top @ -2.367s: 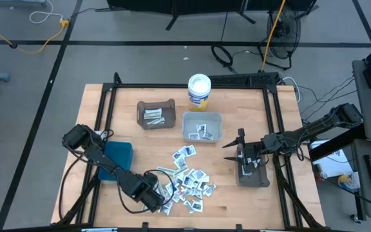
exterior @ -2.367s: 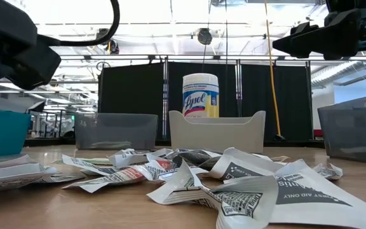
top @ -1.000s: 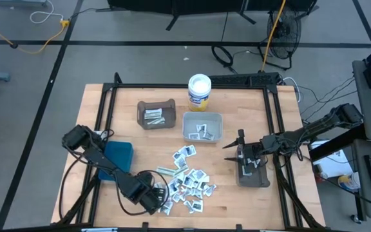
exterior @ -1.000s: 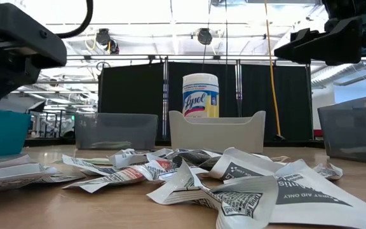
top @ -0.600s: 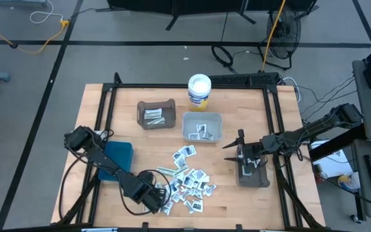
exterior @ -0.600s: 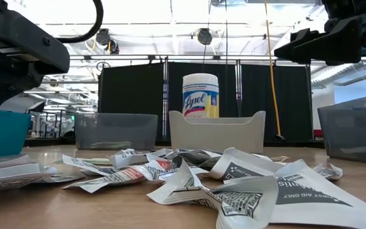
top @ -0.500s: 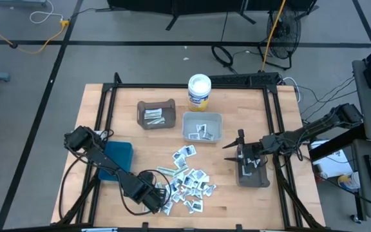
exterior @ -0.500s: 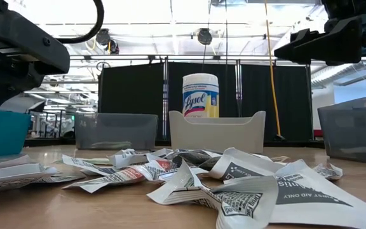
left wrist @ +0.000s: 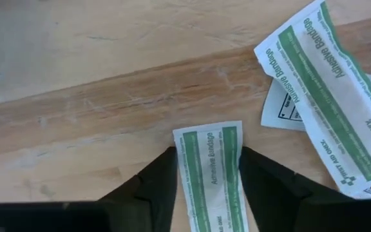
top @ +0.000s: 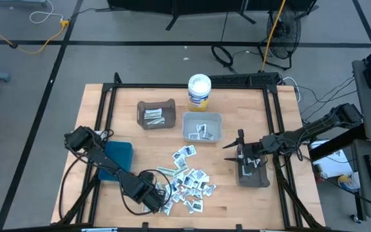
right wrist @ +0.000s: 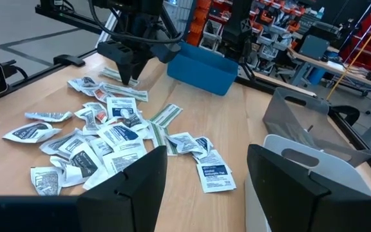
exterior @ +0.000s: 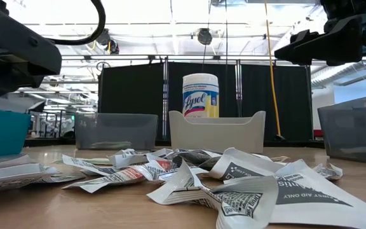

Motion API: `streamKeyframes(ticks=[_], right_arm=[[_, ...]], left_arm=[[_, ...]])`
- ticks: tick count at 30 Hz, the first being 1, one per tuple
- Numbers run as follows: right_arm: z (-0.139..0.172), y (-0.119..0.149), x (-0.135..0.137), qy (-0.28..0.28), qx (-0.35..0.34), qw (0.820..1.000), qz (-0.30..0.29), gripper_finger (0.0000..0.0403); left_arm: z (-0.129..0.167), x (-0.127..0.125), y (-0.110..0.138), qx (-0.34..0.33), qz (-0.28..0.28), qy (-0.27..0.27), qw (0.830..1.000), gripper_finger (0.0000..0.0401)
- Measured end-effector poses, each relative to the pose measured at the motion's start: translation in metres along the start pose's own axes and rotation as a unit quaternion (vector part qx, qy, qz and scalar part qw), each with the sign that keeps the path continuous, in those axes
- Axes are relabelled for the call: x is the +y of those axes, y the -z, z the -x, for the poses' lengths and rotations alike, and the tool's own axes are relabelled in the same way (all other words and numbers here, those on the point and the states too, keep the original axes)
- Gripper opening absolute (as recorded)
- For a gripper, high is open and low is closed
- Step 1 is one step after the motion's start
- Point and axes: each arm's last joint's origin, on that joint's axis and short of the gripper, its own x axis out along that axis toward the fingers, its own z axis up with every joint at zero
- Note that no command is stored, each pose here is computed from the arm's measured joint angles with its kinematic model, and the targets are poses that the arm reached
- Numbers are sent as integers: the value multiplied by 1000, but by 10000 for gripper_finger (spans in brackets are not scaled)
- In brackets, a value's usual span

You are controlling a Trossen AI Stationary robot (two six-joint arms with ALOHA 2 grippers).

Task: Pick & Place First Aid Supplies
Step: Put the green bandage pack into the top black bin

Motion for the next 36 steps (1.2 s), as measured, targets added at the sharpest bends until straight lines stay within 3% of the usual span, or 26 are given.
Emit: streamKeyframes(ticks=[5, 22, 36], right_arm=[[0, 1, 0, -1, 4, 1000, -7, 210], [0, 2, 0, -1, 11, 1000, -6, 210], [0, 2, 0, -1, 11, 1000, -6, 210]], left_arm=[[0, 0, 0, -1, -8, -1, 1000, 149], [21, 5, -3, -35, -26, 29, 999, 152], [23, 3, -7, -12, -51, 19, 998, 152]])
